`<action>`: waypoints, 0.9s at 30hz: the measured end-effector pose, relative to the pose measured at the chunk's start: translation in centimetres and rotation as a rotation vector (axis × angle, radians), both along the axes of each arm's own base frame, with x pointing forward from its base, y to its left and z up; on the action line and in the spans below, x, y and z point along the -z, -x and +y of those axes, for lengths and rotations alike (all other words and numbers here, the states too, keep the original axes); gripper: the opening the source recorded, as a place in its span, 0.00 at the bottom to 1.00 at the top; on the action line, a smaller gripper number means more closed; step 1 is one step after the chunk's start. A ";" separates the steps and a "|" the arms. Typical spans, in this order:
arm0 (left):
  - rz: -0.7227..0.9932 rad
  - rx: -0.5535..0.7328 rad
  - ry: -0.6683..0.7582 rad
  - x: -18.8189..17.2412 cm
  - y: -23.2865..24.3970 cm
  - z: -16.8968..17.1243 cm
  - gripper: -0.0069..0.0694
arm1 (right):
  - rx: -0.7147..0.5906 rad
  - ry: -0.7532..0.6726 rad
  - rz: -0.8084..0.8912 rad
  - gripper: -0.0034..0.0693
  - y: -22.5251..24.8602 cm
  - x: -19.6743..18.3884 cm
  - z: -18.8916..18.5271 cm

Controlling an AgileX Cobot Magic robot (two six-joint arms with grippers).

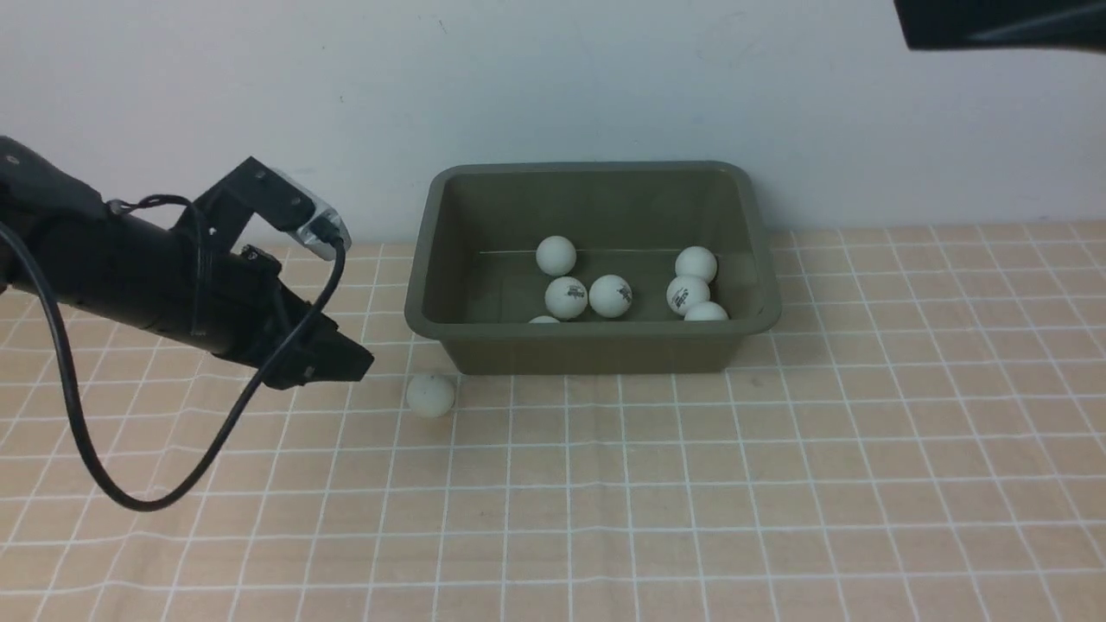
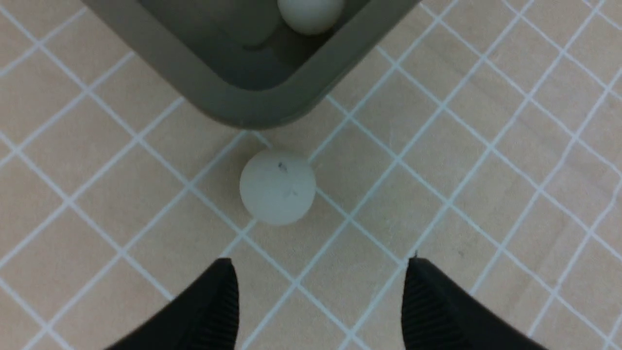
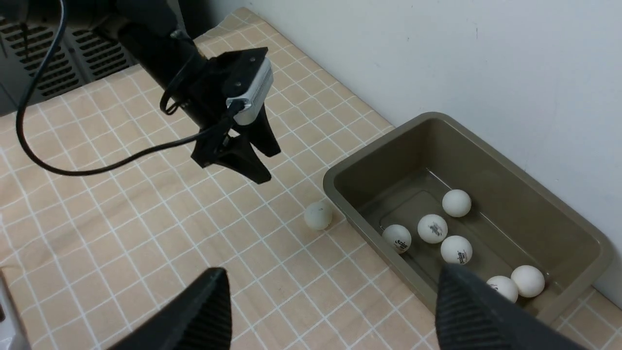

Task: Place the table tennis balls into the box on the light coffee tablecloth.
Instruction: 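Reach for and grasp a ping pong ball on the table beside the basket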

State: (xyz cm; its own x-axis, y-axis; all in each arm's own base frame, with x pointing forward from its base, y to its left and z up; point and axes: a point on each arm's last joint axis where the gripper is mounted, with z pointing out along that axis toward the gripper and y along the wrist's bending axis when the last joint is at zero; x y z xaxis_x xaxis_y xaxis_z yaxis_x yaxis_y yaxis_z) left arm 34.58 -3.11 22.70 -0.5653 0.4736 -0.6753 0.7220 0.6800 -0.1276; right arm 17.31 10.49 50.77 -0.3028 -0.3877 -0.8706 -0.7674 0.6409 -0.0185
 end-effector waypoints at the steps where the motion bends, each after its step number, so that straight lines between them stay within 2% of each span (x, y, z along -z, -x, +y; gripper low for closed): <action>1: -0.010 -0.005 0.016 0.2 -0.2 -0.1 0.60 | 0.000 0.000 0.000 0.75 0.0 0.0 0.0; 8: 0.021 -0.076 0.078 2.6 -1.6 -0.2 0.69 | 0.000 0.000 0.000 0.75 0.0 0.0 0.0; 20: -0.027 -0.037 -0.030 5.7 -2.7 -4.0 0.69 | 0.000 0.000 0.000 0.75 0.0 0.0 0.0; 27: -0.022 -0.078 -0.060 7.3 -3.3 -4.1 0.69 | -0.001 -0.001 0.000 0.75 0.0 0.0 0.0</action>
